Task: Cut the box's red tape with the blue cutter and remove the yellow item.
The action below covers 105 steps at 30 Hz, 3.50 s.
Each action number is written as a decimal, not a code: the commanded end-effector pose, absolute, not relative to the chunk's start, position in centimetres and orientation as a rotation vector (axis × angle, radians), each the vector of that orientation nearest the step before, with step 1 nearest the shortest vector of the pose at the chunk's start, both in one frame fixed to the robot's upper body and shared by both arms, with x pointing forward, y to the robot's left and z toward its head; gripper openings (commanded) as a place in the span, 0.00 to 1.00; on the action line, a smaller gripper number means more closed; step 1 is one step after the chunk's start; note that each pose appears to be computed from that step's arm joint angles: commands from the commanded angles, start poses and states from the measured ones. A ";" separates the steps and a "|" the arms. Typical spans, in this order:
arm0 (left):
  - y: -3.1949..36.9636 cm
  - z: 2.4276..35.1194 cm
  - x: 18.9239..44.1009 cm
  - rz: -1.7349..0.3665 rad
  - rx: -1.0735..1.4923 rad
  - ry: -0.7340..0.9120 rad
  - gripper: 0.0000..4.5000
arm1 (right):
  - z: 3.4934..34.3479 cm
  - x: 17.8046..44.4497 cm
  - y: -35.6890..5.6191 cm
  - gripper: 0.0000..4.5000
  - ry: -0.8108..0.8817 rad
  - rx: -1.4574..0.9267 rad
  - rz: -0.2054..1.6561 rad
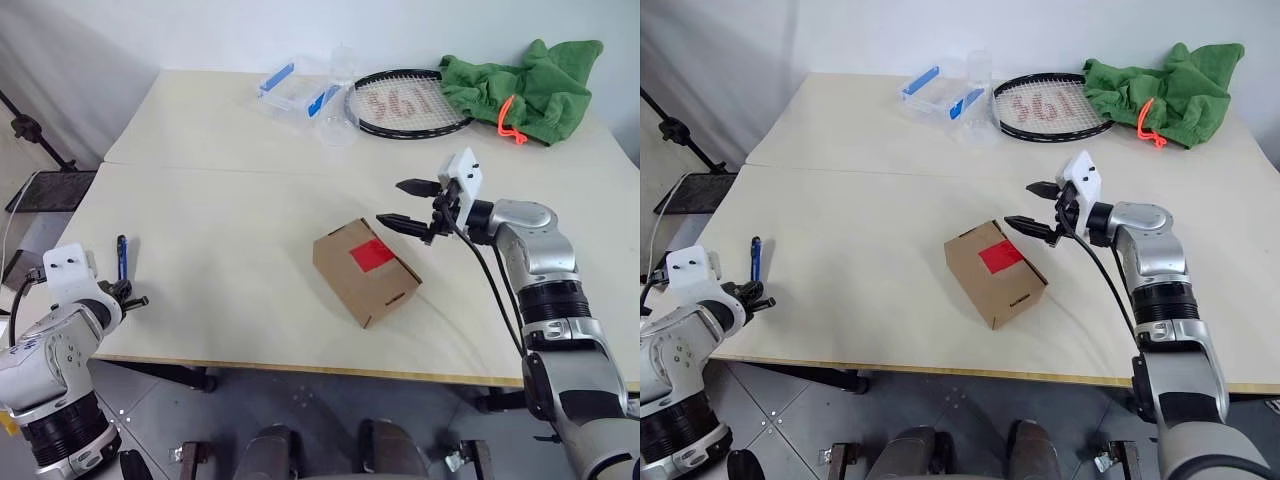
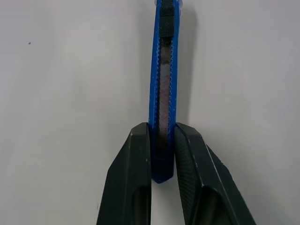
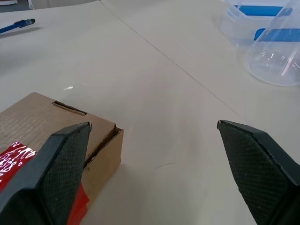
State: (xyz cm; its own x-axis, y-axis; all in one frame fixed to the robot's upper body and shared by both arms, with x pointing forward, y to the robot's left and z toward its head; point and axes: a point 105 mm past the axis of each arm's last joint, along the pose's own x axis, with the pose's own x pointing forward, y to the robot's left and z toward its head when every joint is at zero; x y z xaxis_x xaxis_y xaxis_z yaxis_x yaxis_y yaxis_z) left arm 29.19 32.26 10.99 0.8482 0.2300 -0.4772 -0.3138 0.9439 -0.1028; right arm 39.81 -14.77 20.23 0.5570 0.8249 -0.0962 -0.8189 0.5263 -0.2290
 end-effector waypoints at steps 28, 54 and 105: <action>21.1 13.9 24.1 -1.076 0.554 0.377 0.09 | 22.4 27.4 -0.9 0.30 -0.098 -0.708 1.525; 21.0 10.9 24.0 -1.085 0.812 0.455 0.09 | 12.6 27.5 4.4 0.00 -0.037 -1.041 1.726; 20.7 10.2 24.0 -1.071 0.894 0.432 0.09 | 12.1 27.3 7.9 0.00 -0.137 -1.023 1.799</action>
State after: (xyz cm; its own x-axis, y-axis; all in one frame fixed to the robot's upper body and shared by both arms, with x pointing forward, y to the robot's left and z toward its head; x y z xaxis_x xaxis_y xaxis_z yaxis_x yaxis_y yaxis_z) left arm 24.37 21.10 11.27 0.4711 -0.5605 -0.6811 0.8729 0.1850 0.4514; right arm 28.06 7.05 11.81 -0.0927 0.8068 -0.5835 -0.7327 -0.4521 -0.5087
